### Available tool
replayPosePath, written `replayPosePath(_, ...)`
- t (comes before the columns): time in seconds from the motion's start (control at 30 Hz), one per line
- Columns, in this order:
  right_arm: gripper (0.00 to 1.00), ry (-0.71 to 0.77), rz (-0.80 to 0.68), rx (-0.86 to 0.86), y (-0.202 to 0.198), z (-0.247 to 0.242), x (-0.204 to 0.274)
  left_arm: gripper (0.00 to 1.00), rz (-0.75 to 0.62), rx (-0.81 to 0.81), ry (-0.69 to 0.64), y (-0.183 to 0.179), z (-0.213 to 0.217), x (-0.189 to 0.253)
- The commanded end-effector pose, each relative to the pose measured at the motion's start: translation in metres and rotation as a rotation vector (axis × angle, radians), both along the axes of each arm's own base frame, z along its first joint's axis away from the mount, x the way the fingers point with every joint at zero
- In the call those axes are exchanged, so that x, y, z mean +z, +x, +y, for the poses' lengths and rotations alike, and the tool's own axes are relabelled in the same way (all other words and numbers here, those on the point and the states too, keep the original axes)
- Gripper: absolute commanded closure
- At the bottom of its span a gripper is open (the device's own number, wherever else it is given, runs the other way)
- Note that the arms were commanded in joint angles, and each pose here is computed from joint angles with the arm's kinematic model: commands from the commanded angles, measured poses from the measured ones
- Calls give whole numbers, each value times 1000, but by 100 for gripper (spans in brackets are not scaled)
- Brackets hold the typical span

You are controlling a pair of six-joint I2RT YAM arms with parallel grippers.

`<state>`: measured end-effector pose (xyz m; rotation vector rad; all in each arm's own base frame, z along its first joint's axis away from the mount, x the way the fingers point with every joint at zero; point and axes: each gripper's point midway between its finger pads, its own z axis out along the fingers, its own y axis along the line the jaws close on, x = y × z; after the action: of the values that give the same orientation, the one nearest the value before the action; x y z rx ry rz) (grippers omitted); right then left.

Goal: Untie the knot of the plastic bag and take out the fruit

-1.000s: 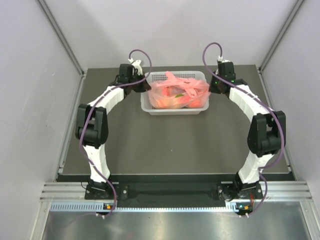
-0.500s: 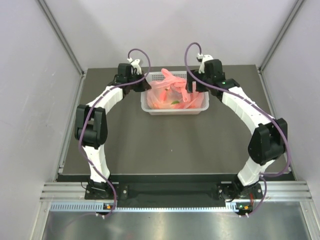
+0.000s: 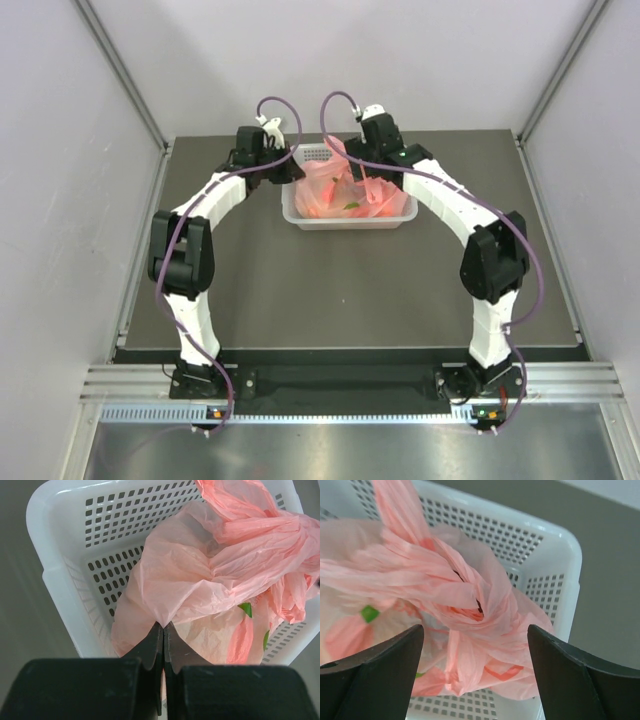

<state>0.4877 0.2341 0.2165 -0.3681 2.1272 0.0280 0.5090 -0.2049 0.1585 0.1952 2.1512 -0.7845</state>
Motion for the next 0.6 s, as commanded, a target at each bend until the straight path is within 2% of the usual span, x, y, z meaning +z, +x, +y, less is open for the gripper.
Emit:
replayPosePath(0.0, 19, -87, 19, -71, 4, -16, -10, 100, -107, -13, -39, -1, -4, 44)
replayPosePath(0.03, 29, -102, 18, -97, 6, -21, -13, 100, -108, -12, -38, -1, -3, 44)
replayPosePath(0.1, 42, -113, 30, -132, 9, -30, -19, 100, -109, -10, -33, -1, -2, 43)
replayPosePath(0.13, 55, -110, 35, -148, 8, -33, -20, 100, -109, -8, -29, -2, -2, 43)
replayPosePath(0.23, 75, -97, 35, -187, 6, -50, -16, 100, -116, -4, -12, -2, 1, 43)
replayPosePath(0.33, 84, -40, 33, -212, 0, -67, -9, 100, -116, 4, -2, -1, 4, 42)
replayPosePath(0.57, 90, 188, 85, -250, -9, -122, -2, 100, -115, 30, 12, 2, 16, 40)
